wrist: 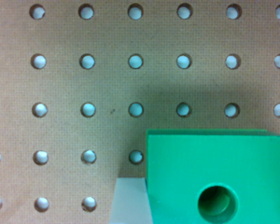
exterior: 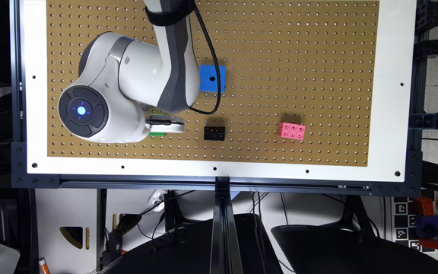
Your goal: Pick up green block.
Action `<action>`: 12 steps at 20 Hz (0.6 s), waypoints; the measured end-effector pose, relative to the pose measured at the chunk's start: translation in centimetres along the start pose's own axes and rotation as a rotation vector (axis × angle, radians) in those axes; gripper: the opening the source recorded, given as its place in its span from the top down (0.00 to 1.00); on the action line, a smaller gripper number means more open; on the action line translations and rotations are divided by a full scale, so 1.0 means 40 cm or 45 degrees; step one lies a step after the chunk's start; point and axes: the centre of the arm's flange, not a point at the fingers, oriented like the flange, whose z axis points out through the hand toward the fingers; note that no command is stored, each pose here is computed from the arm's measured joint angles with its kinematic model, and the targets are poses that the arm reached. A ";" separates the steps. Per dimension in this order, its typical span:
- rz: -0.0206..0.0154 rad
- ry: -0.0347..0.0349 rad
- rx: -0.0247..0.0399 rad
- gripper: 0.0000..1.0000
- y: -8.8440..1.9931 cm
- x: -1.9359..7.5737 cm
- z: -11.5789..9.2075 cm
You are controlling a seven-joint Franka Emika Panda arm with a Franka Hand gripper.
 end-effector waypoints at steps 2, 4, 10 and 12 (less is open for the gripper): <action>0.0000 0.0000 0.0000 1.00 0.000 0.000 0.000; 0.0001 -0.0009 -0.0007 1.00 0.000 0.000 -0.003; -0.0005 -0.0140 -0.0106 1.00 -0.003 0.005 -0.078; -0.0006 -0.0130 -0.0103 1.00 -0.004 0.006 -0.090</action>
